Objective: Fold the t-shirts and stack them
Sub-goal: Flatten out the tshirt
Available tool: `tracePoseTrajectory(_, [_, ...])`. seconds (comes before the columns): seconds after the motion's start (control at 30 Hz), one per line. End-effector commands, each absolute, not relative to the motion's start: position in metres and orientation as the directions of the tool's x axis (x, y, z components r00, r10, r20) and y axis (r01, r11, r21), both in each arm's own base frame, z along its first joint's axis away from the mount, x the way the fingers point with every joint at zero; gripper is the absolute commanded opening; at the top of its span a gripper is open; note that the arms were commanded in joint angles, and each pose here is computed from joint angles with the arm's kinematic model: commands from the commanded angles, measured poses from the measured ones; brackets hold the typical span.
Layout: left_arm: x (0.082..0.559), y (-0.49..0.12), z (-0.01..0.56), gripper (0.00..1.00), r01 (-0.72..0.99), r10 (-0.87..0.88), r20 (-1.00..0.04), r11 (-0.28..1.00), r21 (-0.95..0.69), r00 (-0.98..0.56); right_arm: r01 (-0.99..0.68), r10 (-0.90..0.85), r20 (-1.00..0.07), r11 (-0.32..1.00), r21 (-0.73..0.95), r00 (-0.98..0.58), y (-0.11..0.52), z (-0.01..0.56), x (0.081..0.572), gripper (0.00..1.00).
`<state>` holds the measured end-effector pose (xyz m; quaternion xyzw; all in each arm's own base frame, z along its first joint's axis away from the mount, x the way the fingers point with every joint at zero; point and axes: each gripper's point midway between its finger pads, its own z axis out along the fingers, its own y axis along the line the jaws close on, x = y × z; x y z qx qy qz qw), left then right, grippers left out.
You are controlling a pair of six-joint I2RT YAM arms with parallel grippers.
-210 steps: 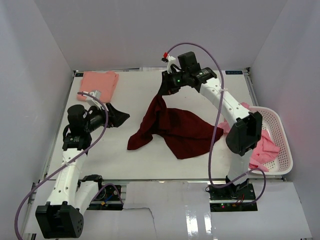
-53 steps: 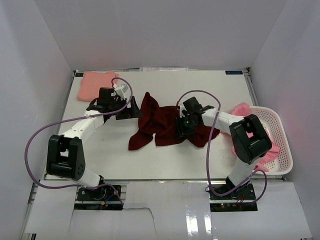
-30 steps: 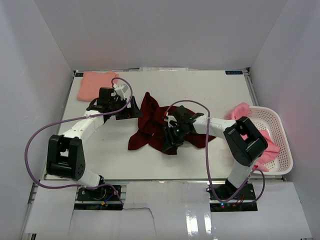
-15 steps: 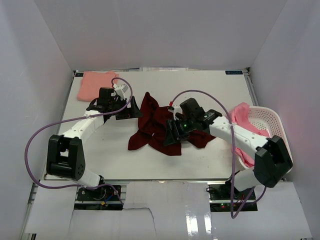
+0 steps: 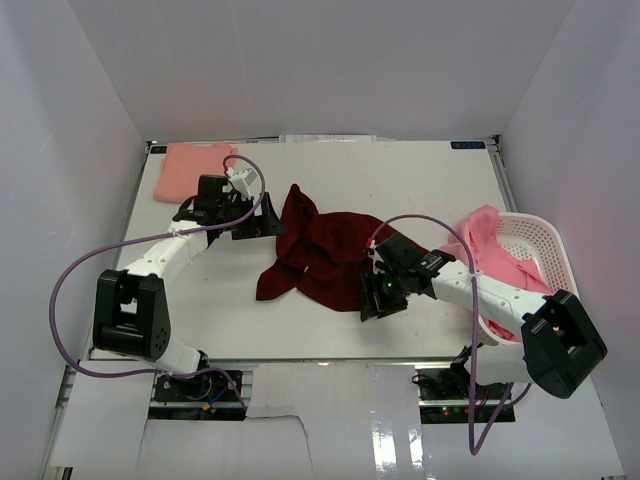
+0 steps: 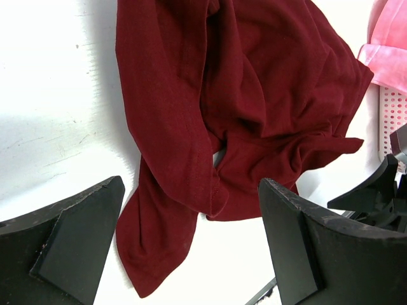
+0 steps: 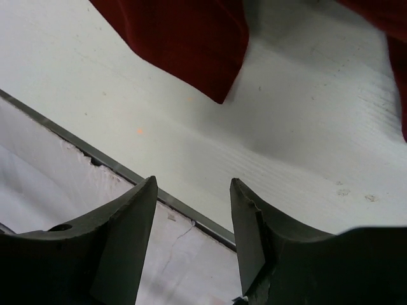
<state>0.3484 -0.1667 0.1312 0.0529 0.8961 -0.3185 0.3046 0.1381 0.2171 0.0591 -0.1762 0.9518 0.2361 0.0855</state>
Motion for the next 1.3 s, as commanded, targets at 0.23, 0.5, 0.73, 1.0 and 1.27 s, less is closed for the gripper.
tracePoseTrajectory(0.23, [0.345, -0.167, 0.151, 0.98, 0.328, -0.103, -0.620, 0.775, -0.541, -0.778, -0.333, -0.219, -0.282, 0.819, 0.467, -0.934, 0.237, 0.046, 0.154, 0.53])
tracePoseTrajectory(0.5, [0.345, -0.167, 0.151, 0.98, 0.328, -0.102, -0.621, 0.777, -0.537, -0.777, -0.316, -0.201, -0.280, 0.826, 0.467, -0.939, 0.244, 0.034, 0.163, 0.50])
tracePoseTrajectory(0.73, [0.345, -0.166, 0.150, 0.98, 0.325, -0.102, -0.621, 0.779, -0.536, -0.777, -0.307, -0.193, -0.280, 0.838, 0.451, -0.940, 0.244, 0.026, 0.167, 0.49])
tracePoseTrajectory(1.0, [0.346, -0.165, 0.148, 0.98, 0.322, -0.101, -0.620, 0.783, -0.532, -0.778, -0.310, -0.192, -0.293, 0.843, 0.440, -0.937, 0.247, 0.021, 0.175, 0.46])
tracePoseTrajectory(1.27, [0.346, -0.165, 0.146, 0.98, 0.318, -0.101, -0.615, 0.785, -0.532, -0.782, -0.318, -0.201, -0.306, 0.856, 0.408, -0.931, 0.246, 0.013, 0.183, 0.39])
